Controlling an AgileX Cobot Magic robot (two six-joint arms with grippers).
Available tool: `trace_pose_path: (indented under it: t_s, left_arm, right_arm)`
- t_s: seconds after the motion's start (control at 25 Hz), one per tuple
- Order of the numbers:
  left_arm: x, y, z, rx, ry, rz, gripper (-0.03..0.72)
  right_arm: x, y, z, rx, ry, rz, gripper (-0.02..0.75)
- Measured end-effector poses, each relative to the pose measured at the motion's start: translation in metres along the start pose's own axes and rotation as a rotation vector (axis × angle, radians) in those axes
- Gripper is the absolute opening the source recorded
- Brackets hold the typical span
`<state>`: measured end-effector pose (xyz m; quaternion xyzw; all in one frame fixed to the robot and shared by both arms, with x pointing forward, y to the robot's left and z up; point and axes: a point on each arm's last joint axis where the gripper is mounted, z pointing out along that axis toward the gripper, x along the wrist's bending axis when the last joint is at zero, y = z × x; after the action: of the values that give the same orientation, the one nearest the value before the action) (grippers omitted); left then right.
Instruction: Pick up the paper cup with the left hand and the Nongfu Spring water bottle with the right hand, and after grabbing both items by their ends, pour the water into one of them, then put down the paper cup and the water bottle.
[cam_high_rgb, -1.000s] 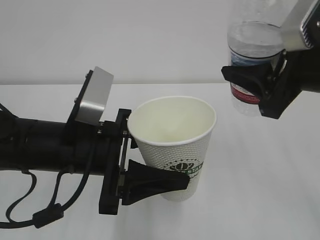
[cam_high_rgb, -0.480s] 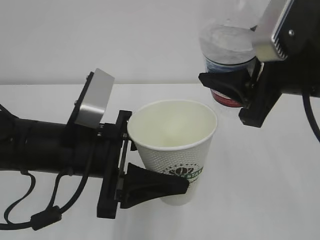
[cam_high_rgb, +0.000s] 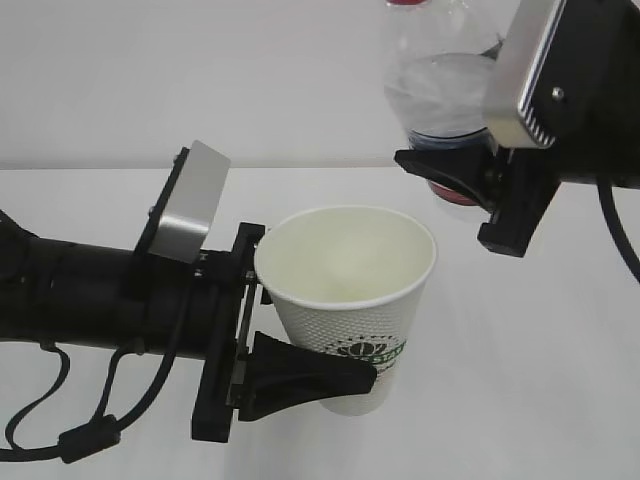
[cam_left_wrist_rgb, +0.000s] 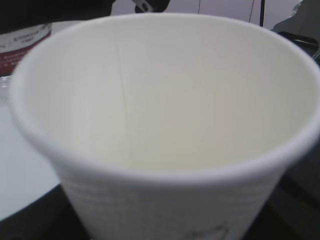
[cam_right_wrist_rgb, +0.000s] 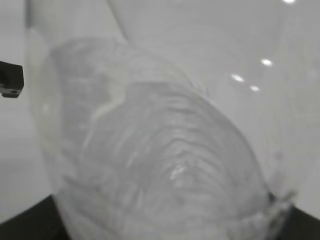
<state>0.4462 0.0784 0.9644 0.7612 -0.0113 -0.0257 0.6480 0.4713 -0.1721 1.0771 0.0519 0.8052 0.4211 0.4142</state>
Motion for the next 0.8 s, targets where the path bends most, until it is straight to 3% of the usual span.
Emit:
trace_pose_path:
  t_s: [0.44,0.8]
  left_arm:
    - [0.000,0.000,0.000,0.001,-0.002,0.080,0.535]
    - [0.002,-0.002,0.000,0.027,0.015,0.090,0.533]
  right_arm:
    - [-0.003,-0.009,-0.001,0.100,-0.025,-0.148,0.470]
    - [-0.005,-0.012,-0.001,0.133,-0.035,-0.217,0.470]
